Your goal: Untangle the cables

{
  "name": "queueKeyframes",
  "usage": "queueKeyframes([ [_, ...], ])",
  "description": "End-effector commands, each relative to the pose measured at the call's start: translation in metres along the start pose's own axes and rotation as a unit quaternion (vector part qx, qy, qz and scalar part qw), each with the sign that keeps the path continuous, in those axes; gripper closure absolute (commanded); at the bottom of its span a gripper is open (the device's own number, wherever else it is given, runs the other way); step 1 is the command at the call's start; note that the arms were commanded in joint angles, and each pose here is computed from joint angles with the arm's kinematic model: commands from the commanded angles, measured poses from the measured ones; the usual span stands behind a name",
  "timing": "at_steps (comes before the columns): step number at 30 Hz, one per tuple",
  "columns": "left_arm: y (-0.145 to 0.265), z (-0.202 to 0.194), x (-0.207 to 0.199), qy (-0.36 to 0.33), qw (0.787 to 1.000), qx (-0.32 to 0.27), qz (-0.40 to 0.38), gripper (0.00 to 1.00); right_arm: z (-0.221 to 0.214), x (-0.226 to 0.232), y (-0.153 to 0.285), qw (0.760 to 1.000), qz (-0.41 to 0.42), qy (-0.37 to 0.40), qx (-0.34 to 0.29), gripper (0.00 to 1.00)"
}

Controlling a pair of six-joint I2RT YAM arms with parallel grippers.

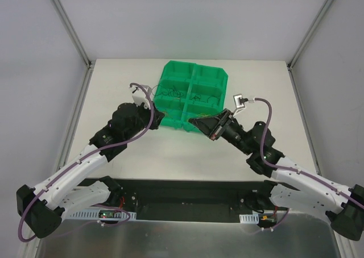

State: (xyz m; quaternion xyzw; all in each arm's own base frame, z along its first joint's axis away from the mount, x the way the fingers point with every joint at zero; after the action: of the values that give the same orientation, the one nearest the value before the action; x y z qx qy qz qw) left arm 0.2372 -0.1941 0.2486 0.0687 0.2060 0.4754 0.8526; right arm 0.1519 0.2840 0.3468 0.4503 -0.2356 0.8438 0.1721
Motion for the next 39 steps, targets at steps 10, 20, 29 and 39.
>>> queueKeyframes([
  [10,0.021,0.032,0.051,0.005,0.985,-0.068,0.158,0.76,0.060,0.028,0.085,0.980,-0.022,0.126,-0.156,1.00],
  [20,0.028,0.041,0.034,-0.007,0.991,-0.089,0.099,0.52,0.086,-0.016,0.083,0.926,-0.286,0.227,-0.098,1.00],
  [29,0.038,0.051,0.015,-0.020,0.993,-0.109,0.037,0.24,0.134,-0.045,0.021,0.903,-0.344,0.249,-0.061,1.00],
  [39,0.041,0.053,0.004,-0.020,0.994,-0.109,0.003,0.21,0.219,-0.121,-0.042,0.897,-0.380,0.208,-0.090,1.00],
])
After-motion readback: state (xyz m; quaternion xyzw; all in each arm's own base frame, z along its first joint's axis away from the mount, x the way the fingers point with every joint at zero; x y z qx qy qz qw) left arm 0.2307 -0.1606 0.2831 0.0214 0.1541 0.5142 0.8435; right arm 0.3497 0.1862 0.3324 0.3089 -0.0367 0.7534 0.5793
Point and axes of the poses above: each gripper's point midway between its finger pads, its own y axis back along the fingers, its own x axis along the line the jaws close on, z = x × y, the point moved 3 cm from there along y, back along the fingers, and after that the axes turned 4 degrees about -y, right-handed, at the moved point
